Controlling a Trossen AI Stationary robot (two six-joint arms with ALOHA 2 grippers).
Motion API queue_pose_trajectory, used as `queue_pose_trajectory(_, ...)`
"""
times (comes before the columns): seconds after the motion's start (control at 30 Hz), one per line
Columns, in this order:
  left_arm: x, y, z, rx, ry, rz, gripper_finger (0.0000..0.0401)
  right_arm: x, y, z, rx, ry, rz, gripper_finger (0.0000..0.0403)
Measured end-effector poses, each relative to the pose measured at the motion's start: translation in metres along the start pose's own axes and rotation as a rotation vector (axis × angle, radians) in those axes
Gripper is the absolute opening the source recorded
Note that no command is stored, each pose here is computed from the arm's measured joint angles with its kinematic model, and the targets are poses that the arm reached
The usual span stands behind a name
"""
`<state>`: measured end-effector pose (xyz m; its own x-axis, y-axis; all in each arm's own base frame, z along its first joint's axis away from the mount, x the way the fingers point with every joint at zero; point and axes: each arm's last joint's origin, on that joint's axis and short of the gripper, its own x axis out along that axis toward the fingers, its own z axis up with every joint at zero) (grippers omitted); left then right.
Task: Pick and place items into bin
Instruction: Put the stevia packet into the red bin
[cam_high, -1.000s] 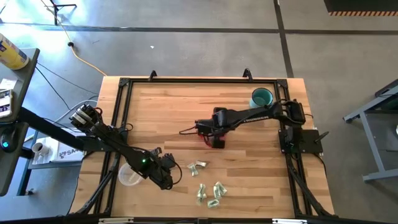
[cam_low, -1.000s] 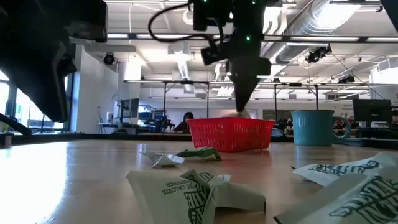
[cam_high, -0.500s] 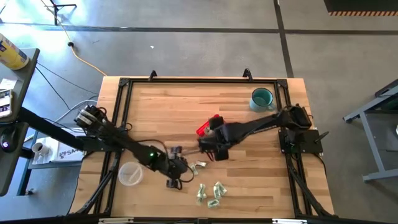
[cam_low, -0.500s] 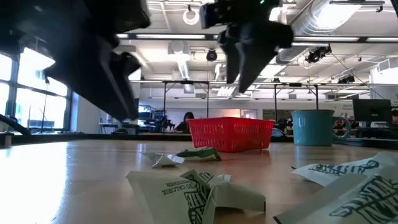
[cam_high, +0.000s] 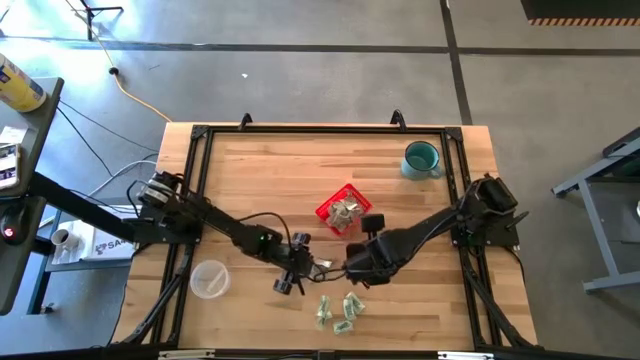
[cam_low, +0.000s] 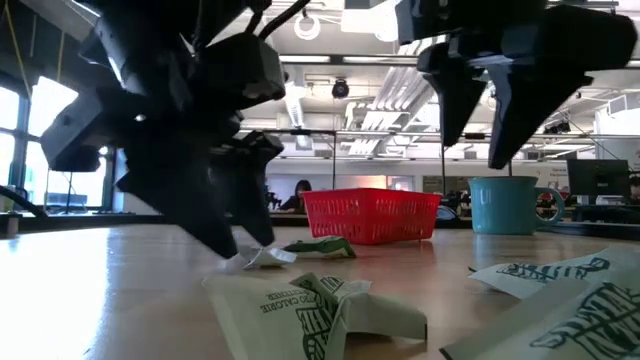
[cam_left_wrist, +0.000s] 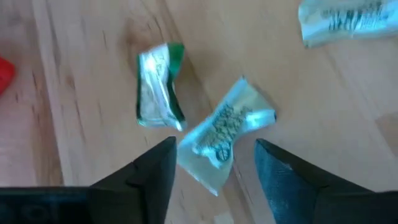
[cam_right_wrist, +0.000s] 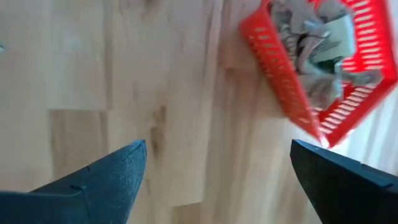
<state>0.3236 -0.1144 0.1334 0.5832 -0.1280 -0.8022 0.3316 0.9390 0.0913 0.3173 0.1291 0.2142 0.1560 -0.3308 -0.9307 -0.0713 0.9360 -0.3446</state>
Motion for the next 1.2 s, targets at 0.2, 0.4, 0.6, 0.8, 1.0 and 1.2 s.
queue_pose_trajectory(0.2,0.004,0.008,-0.001,-0.011,0.001,-0.028,0.0157,0.001,0.009,-0.003,0.051,-0.011,0.011,0.0372)
queue_pose_trajectory(0.4,0.007,0.006,-0.003,0.014,0.013,-0.062,0.0030,0.002,0.009,-0.003,0.059,-0.013,0.013,0.0356)
queue_pose_trajectory(0.6,-0.004,0.007,-0.005,-0.124,0.113,-0.049,0.0032,0.002,0.008,-0.004,0.054,-0.006,0.000,0.0341)
queue_pose_trajectory(0.8,-0.040,0.011,0.012,-0.207,0.118,-0.009,0.0022,-0.013,0.002,-0.009,0.091,-0.061,-0.048,0.0323)
queue_pose_trajectory(1.0,-0.071,0.047,0.035,-0.249,-0.064,0.184,0.0022,-0.044,-0.018,-0.032,0.223,-0.064,-0.135,0.0319)
queue_pose_trajectory(1.2,-0.061,0.118,0.042,-0.305,-0.270,0.241,0.0022,-0.063,-0.033,-0.048,0.311,-0.070,-0.149,0.0319)
